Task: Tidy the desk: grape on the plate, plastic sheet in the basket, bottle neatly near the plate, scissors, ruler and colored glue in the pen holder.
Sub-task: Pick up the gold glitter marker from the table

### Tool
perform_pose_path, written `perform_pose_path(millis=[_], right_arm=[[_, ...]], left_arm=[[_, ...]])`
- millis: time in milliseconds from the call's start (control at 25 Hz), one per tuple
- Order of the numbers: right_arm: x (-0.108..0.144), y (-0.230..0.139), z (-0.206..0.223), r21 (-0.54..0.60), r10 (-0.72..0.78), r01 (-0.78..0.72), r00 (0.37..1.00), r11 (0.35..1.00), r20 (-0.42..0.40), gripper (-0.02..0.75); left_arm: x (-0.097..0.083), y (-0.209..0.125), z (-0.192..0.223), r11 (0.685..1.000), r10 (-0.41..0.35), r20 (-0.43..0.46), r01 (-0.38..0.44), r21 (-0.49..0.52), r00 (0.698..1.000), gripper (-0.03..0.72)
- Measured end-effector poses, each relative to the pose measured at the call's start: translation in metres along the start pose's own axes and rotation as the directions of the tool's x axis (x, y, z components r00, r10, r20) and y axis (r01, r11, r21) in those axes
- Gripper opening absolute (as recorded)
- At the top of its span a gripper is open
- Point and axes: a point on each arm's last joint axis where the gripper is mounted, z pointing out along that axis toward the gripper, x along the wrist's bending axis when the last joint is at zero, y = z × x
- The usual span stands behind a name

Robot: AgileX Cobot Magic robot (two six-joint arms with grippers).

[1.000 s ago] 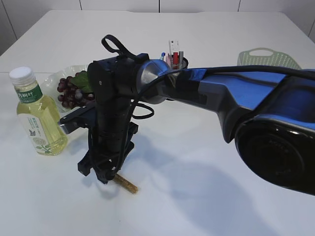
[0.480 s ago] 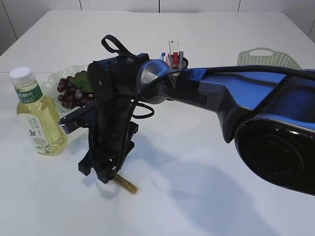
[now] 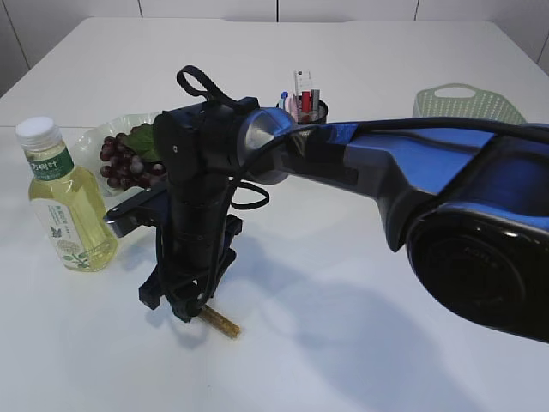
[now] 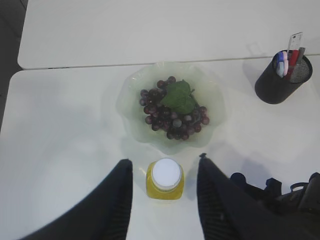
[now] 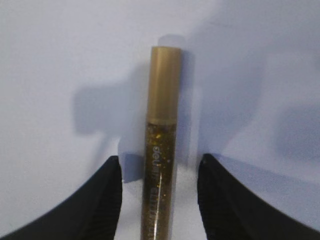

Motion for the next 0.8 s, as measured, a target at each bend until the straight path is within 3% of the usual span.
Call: perform_pose_path(millis=[320,800], right_arm=[[-0.0003,0.0001,0.0014,0.002,0.000,0.000,1.000,1.000,0.000,0.386],[-0.0014,0.0004,0.0031,0.005,0.007,-0.007,1.000,1.000,0.008,0.209]], left_arm=[[0.0000,0.0000,0.0000,1.000,0.002,0.000,-0.002,0.000,1.000,0.313],[0.0000,0.0000,0.0000,1.000,0.002,0.000,-0.002,0.000,1.000,0.311]])
